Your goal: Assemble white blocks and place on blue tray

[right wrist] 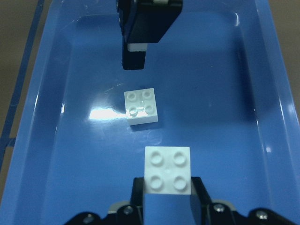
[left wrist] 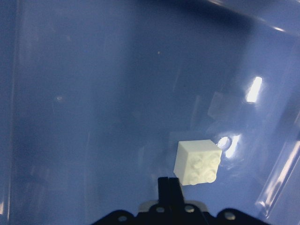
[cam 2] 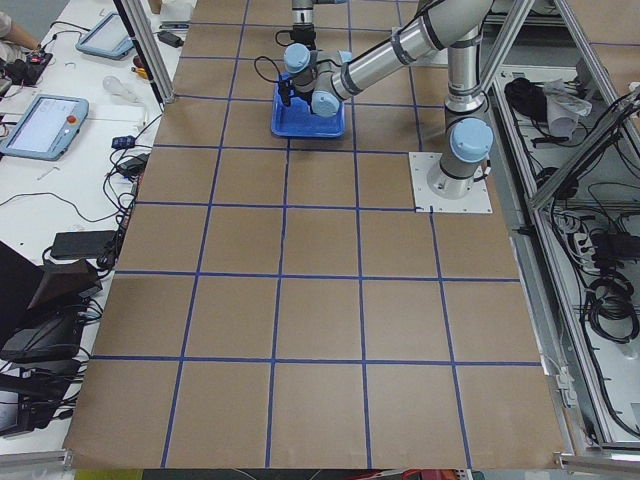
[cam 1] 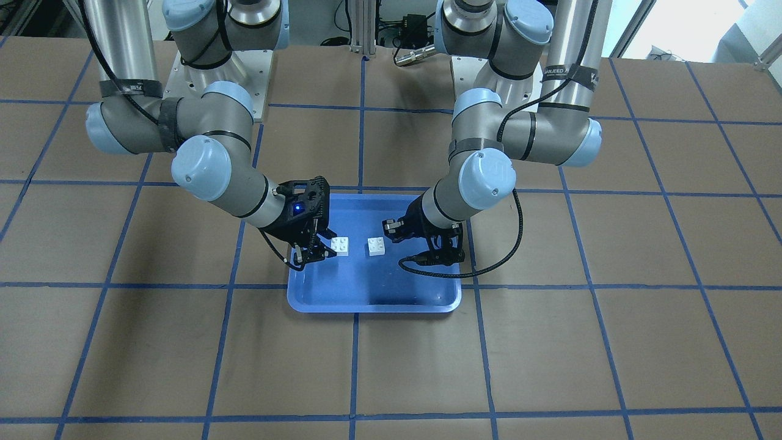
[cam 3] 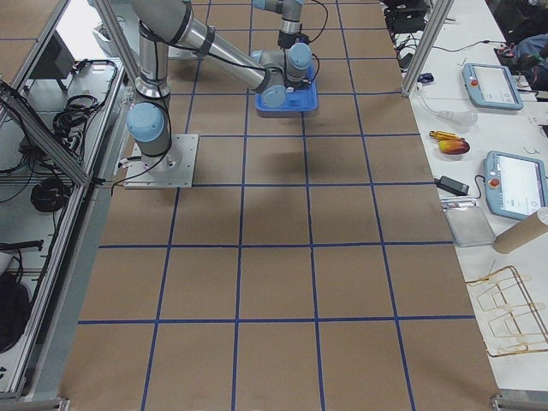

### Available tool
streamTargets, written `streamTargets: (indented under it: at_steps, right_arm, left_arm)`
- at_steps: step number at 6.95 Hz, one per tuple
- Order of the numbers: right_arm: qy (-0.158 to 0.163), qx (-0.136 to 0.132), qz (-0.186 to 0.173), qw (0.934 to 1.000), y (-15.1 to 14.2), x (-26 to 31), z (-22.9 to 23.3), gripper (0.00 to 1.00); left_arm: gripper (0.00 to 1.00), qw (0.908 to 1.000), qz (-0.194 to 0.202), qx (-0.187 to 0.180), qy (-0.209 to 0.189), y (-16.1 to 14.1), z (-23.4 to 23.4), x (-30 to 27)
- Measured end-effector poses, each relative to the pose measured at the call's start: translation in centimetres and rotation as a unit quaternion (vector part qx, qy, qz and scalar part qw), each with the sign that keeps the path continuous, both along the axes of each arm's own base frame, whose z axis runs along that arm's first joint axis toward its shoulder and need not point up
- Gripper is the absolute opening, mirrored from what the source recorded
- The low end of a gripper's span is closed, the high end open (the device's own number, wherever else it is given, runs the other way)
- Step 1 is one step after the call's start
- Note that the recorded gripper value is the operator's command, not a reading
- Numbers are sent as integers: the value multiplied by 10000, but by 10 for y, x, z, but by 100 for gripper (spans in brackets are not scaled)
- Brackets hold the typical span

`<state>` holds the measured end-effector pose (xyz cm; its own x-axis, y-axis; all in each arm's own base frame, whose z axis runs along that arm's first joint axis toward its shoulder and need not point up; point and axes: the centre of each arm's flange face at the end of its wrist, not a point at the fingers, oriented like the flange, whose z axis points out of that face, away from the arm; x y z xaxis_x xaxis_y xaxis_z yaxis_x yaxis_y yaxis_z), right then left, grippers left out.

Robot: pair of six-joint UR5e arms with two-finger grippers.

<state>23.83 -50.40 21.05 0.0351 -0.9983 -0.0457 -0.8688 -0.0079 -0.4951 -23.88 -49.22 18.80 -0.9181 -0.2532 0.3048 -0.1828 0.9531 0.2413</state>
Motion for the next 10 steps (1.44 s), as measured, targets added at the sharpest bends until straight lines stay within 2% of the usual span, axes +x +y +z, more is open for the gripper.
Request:
streamTargets:
  at_steps: [5, 10]
  right_arm:
    - [26, 7, 21, 10000, 3, 26, -29, 0]
    - [50, 156, 93, 9998, 18, 34, -41, 0]
  left_arm:
    - [0, 9999, -44, -85, 34, -5, -15, -3]
    - [0, 9999, -91, -86, 33, -3, -17, -7]
